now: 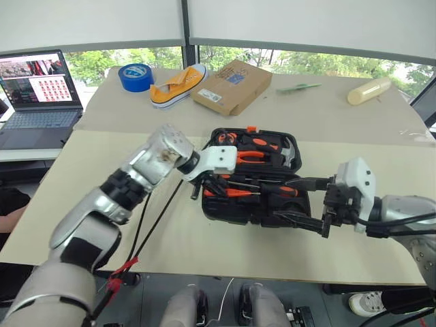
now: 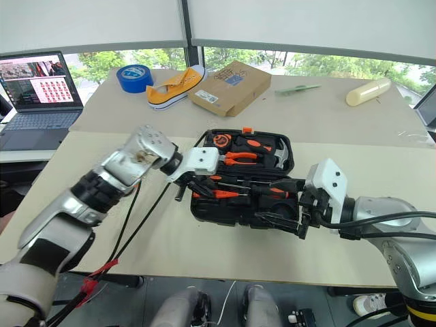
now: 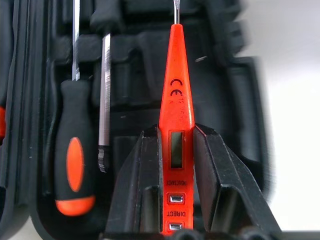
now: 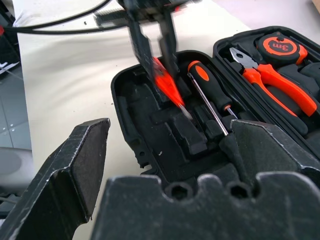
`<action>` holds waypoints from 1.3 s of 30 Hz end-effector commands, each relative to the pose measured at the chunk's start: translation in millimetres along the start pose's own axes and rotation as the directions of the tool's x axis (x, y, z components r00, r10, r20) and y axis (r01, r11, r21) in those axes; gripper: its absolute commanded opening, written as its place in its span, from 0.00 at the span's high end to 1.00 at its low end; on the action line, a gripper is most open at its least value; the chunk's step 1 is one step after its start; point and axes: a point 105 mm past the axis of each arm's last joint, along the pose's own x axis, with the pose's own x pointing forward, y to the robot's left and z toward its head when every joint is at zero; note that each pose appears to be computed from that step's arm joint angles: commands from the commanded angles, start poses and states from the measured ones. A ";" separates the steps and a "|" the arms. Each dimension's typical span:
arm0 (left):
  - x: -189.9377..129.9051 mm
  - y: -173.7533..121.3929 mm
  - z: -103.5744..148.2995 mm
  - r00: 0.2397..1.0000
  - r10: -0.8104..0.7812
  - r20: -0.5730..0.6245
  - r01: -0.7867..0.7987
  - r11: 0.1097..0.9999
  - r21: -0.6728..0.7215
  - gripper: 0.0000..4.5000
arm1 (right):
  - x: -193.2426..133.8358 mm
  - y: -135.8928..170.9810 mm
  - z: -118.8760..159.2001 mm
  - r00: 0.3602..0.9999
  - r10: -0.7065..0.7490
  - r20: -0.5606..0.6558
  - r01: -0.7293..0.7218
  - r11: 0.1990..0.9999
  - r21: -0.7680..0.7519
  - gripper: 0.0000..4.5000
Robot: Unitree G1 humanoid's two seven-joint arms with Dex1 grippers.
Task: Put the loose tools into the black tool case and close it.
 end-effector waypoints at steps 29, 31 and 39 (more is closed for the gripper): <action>-46.0 3.7 16.9 0.978 0.064 0.200 -0.040 0.992 -0.122 0.20 | -5.4 -4.3 12.8 0.992 -0.091 0.088 0.090 0.996 0.008 0.00; -39.5 7.4 10.9 0.963 0.105 0.249 -0.062 0.983 -0.174 0.34 | -5.5 -5.2 11.5 0.992 -0.092 0.081 0.092 0.996 0.010 0.00; -2.0 19.2 11.5 0.923 0.184 0.337 -0.076 0.947 -0.311 0.99 | -8.3 -13.9 2.4 0.992 -0.121 0.034 0.121 0.993 0.013 0.00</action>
